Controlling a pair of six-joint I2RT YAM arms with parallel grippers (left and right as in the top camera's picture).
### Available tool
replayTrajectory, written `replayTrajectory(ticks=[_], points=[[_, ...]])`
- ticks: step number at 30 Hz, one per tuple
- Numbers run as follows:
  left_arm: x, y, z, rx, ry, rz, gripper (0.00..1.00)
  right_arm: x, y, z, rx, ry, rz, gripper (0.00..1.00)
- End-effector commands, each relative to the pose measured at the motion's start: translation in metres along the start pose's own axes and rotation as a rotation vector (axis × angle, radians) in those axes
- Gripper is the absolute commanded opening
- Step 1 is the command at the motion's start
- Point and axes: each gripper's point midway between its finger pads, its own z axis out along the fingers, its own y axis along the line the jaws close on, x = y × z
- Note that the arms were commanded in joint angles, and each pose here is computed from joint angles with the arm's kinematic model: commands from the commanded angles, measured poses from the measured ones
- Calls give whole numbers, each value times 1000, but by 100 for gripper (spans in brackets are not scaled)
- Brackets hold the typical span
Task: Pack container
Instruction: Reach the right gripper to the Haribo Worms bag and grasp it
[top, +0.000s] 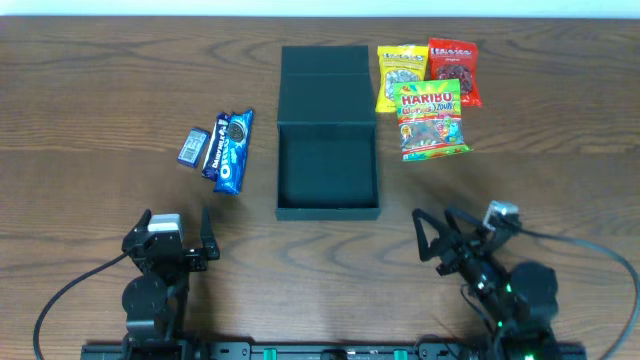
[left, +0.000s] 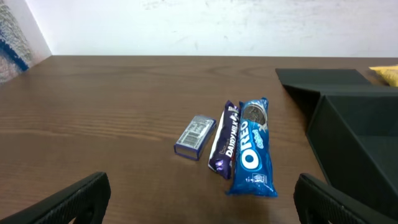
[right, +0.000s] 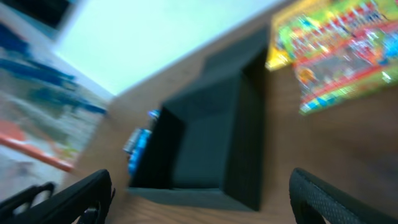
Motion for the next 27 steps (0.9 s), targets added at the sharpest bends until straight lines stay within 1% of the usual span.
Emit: replayTrajectory(ticks=[1, 9, 15, 19, 23, 27], points=[[14, 4, 3, -24, 31, -7, 95, -20, -3, 8, 85, -5, -85, 90], [14, 4, 3, -24, 31, -7, 95, -61, -12, 50, 240, 84, -255, 91], [14, 4, 3, -24, 31, -7, 95, -83, -45, 89, 414, 148, -364, 92], [14, 4, 3, -24, 31, -7, 95, -88, -72, 118, 506, 203, -428, 92], [14, 4, 3, -24, 31, -7, 95, -85, -89, 147, 514, 214, -471, 85], [14, 4, 3, -24, 31, -7, 95, -73, -110, 174, 512, 210, -471, 82]])
